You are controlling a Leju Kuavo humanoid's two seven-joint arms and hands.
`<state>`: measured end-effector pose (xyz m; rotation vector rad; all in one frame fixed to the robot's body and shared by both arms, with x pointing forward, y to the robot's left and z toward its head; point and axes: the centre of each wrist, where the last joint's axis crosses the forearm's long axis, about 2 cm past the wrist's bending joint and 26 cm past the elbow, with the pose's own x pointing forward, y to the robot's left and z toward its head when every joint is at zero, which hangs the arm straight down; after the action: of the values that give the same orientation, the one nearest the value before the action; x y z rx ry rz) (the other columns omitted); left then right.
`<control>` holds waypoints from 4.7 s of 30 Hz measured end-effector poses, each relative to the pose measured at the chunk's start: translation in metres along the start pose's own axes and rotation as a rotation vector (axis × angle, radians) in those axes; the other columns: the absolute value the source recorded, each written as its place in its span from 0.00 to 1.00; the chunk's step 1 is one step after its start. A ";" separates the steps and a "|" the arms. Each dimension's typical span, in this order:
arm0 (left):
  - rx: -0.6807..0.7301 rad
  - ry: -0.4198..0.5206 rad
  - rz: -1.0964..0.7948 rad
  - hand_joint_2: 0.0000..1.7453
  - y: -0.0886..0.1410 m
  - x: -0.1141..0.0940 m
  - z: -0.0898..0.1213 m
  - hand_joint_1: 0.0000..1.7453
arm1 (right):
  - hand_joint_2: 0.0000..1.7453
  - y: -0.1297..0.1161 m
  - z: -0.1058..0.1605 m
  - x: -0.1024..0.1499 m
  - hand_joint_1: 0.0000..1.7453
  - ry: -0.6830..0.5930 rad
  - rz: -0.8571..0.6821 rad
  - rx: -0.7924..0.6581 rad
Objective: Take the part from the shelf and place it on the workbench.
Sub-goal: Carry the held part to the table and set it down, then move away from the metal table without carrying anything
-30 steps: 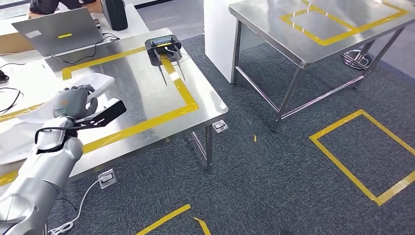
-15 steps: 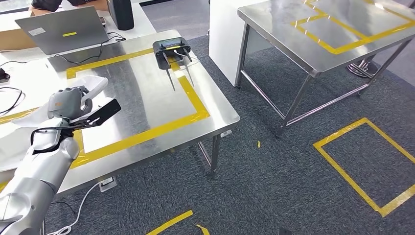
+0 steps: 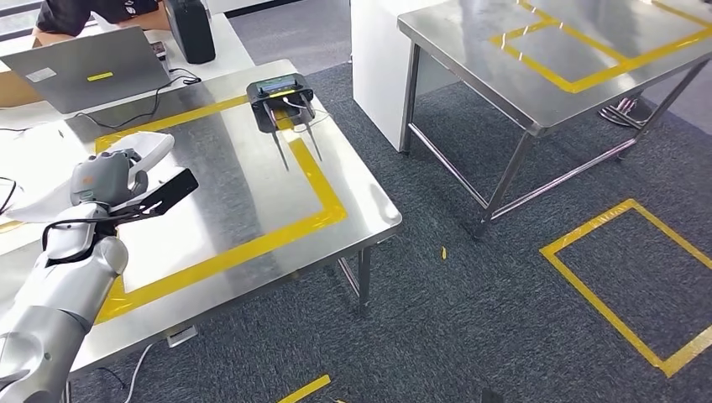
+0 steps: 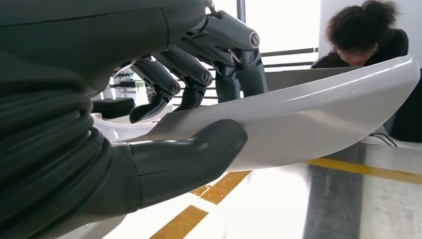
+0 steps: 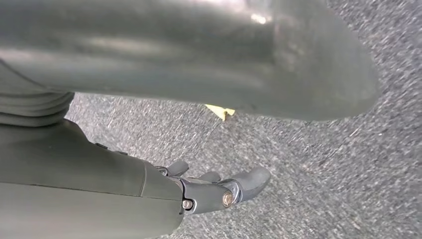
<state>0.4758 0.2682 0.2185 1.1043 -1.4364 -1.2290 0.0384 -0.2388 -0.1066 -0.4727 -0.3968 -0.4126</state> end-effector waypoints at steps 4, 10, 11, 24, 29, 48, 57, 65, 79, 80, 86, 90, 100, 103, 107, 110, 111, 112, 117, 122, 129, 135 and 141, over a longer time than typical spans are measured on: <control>-0.002 0.031 -0.013 1.00 0.003 -0.005 -0.001 1.00 | 0.00 0.001 0.000 0.002 0.00 0.001 -0.004 -0.002; -0.002 0.024 -0.005 1.00 0.001 -0.013 0.002 1.00 | 0.00 0.000 -0.001 0.002 0.00 0.001 -0.001 -0.002; 0.000 0.021 -0.001 1.00 0.000 -0.014 0.002 1.00 | 0.00 0.000 -0.001 0.002 0.00 0.001 -0.001 -0.002; 0.006 0.009 0.028 0.00 -0.010 -0.021 0.009 0.00 | 0.00 0.000 -0.001 0.002 0.00 0.010 0.007 -0.003; 0.019 0.007 0.032 0.00 -0.010 -0.020 0.009 0.00 | 0.00 0.000 -0.001 0.002 0.00 0.010 0.009 -0.003; 0.052 0.010 -0.006 0.00 -0.013 0.002 0.007 0.00 | 0.00 0.001 0.000 0.001 0.00 0.009 -0.004 -0.009; 0.046 0.010 -0.016 0.00 -0.011 -0.002 0.006 0.00 | 0.00 0.005 0.002 0.000 0.00 0.001 -0.004 0.014; 0.034 0.018 -0.023 0.00 -0.013 -0.007 0.008 0.00 | 0.00 0.005 0.003 0.000 0.00 -0.002 -0.002 0.021; 0.024 0.009 -0.036 0.00 -0.012 -0.009 0.008 0.00 | 0.00 0.005 0.003 0.001 0.00 -0.004 0.000 0.027; 0.024 0.009 -0.036 0.00 -0.013 -0.009 0.008 0.00 | 0.00 0.005 0.003 0.001 0.00 -0.005 0.000 0.027; 0.026 0.008 -0.041 0.00 -0.011 -0.009 0.007 0.00 | 0.00 0.005 0.002 0.002 0.00 -0.007 0.000 0.028; 0.024 0.010 -0.043 0.00 -0.011 -0.011 0.008 0.00 | 0.00 0.006 0.002 0.003 0.00 -0.009 -0.001 0.028; 0.015 0.007 -0.039 0.25 -0.016 -0.008 0.010 0.00 | 0.00 0.006 0.002 0.002 0.00 -0.009 -0.002 0.027; 0.018 0.006 -0.038 1.00 -0.016 -0.007 0.009 0.00 | 0.00 0.005 0.002 0.001 0.00 -0.008 -0.001 0.026; 0.014 0.004 -0.037 1.00 -0.018 -0.006 0.010 0.00 | 0.00 0.005 0.002 0.002 0.00 -0.008 -0.002 0.027; 0.011 0.004 -0.038 1.00 -0.020 -0.006 0.011 0.00 | 0.00 0.005 0.002 0.002 0.00 -0.008 -0.001 0.027; 0.013 0.003 -0.038 1.00 -0.019 -0.006 0.011 0.00 | 0.00 0.005 0.002 0.002 0.00 -0.009 -0.002 0.027; 0.015 0.003 -0.038 1.00 -0.019 -0.006 0.011 0.00 | 0.00 0.005 0.002 0.003 0.00 -0.010 -0.002 0.026; 0.022 0.003 -0.036 1.00 -0.018 -0.007 0.011 0.00 | 0.00 0.006 0.002 0.003 0.00 -0.011 -0.002 0.028; 0.023 0.004 -0.033 1.00 -0.020 -0.007 0.012 0.00 | 0.00 0.006 0.002 0.003 0.00 -0.005 -0.006 0.025; 0.027 -0.006 -0.025 1.00 -0.020 0.007 0.009 0.00 | 0.00 0.006 0.002 0.003 0.00 0.002 -0.008 0.018; 0.037 -0.016 -0.008 1.00 -0.018 0.016 0.007 0.00 | 0.00 0.006 0.002 0.002 0.00 0.005 -0.002 0.017; 0.066 -0.032 0.007 1.00 -0.020 0.022 0.008 0.00 | 0.00 0.006 0.002 0.003 0.00 0.015 0.024 0.020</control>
<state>0.4655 0.2464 0.1997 1.1272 -1.5134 -1.2063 0.0434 -0.2339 -0.1055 -0.4547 -0.3802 -0.3882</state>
